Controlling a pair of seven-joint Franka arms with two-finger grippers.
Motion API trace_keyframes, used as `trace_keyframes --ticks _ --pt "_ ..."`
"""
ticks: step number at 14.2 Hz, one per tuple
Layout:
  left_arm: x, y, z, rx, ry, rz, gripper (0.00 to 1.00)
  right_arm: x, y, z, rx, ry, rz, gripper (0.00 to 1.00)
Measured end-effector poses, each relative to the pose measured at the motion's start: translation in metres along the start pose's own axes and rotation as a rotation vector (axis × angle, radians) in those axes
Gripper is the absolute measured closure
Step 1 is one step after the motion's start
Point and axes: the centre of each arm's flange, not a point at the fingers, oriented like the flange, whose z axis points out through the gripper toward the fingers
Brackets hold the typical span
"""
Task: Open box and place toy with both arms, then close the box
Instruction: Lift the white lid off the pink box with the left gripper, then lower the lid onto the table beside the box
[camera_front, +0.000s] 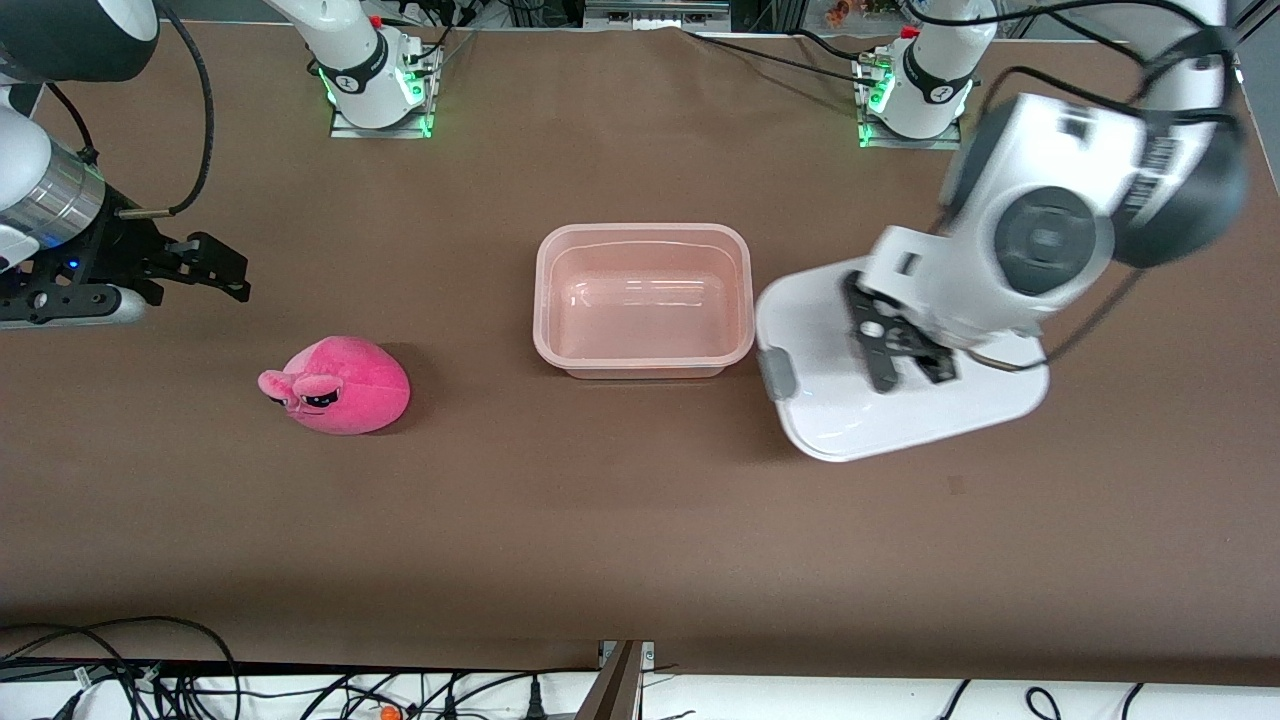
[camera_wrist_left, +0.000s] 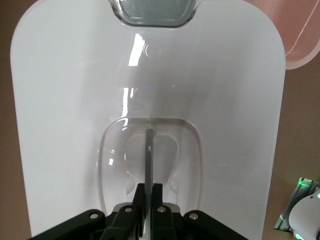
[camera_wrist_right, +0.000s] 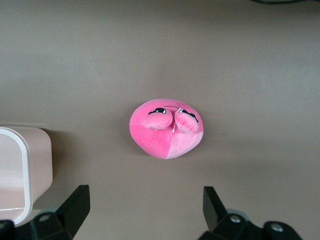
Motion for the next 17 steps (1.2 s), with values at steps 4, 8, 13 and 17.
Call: trace_keyframes --ticks 4,8,13,17 --pt "-0.072 -0.032 -0.014 -0.003 0.019 0.005 0.93 0.000 0.000 0.000 0.000 0.000 0.000 0.00" --pt "-0.133 -0.056 -0.009 -0.006 -0.025 0.025 0.93 0.000 0.000 0.000 0.000 0.000 0.000 0.00" --pt "-0.187 -0.073 -0.001 -0.025 -0.021 0.017 0.93 0.000 -0.001 0.000 0.000 0.000 -0.002 0.00" --pt "-0.184 -0.072 -0.001 -0.025 -0.023 0.026 0.93 0.000 -0.002 0.000 0.000 0.000 -0.004 0.00"
